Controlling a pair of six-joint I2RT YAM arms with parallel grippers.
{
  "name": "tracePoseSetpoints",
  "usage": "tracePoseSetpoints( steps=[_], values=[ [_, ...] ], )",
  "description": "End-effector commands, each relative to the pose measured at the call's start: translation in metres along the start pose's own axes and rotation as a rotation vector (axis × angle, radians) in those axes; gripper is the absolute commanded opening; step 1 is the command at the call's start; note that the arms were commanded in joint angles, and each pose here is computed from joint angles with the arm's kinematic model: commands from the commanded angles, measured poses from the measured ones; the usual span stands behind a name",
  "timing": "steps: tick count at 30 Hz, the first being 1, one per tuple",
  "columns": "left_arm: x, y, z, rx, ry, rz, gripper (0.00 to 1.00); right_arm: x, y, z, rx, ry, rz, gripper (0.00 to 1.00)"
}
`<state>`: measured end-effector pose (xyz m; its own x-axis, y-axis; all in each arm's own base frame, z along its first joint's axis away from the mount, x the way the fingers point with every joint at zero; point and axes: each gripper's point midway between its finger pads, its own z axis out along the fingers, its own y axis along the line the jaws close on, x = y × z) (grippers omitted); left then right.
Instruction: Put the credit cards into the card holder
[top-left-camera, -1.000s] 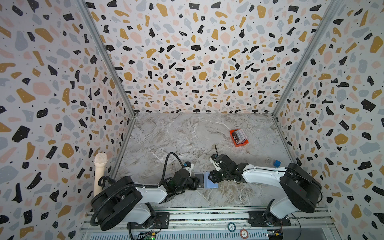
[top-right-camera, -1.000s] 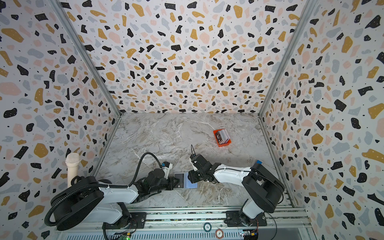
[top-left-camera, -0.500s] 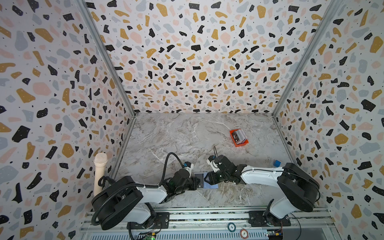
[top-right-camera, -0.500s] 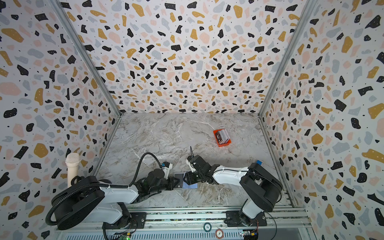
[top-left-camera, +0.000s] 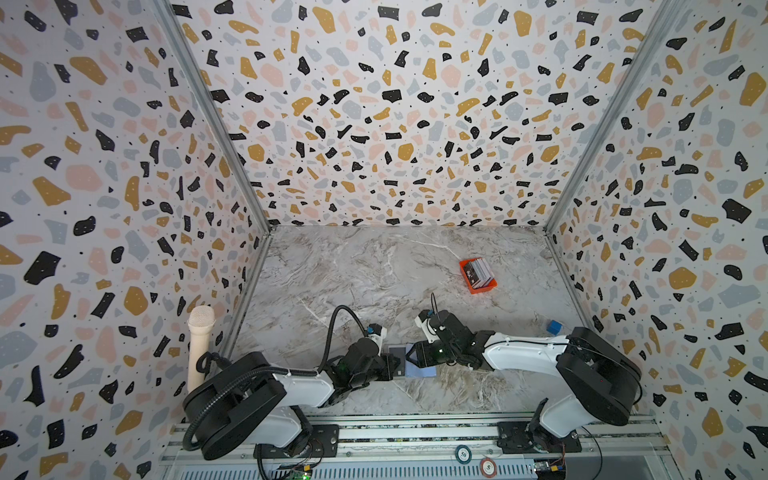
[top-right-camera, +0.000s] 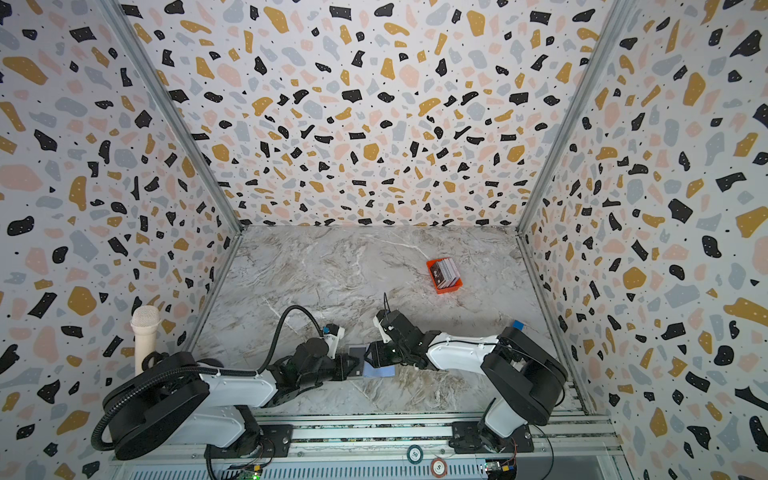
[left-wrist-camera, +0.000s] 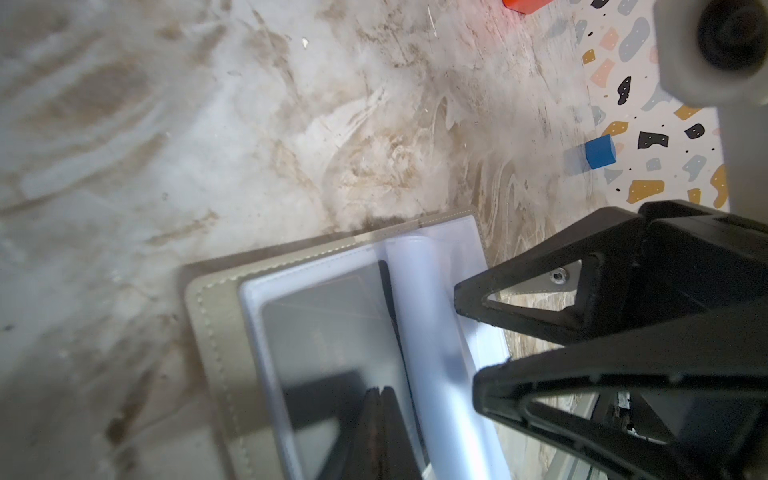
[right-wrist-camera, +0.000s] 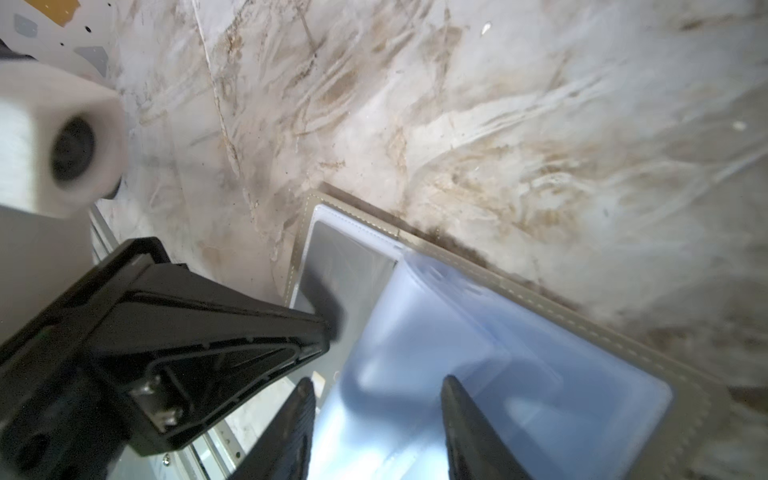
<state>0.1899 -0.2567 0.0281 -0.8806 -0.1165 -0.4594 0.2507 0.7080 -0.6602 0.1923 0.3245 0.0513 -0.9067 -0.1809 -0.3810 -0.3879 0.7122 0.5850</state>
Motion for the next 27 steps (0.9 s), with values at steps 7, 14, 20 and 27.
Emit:
tracePoseSetpoints(
  steps=[7,14,20,27],
  values=[
    [0.009,0.005,0.0,-0.001,0.022,0.0,0.0,-0.008,0.008,-0.007,-0.018,-0.053,0.065,0.5],
    [0.009,0.006,-0.001,-0.002,0.02,-0.002,0.0,-0.017,-0.01,-0.023,0.094,-0.135,0.068,0.5],
    [0.01,0.005,-0.002,0.002,0.02,-0.001,0.0,-0.012,-0.02,-0.024,0.119,-0.129,0.083,0.5],
    [0.01,0.006,-0.002,0.001,0.02,-0.001,0.0,-0.005,-0.032,-0.018,0.151,-0.112,0.102,0.5]
  ],
)
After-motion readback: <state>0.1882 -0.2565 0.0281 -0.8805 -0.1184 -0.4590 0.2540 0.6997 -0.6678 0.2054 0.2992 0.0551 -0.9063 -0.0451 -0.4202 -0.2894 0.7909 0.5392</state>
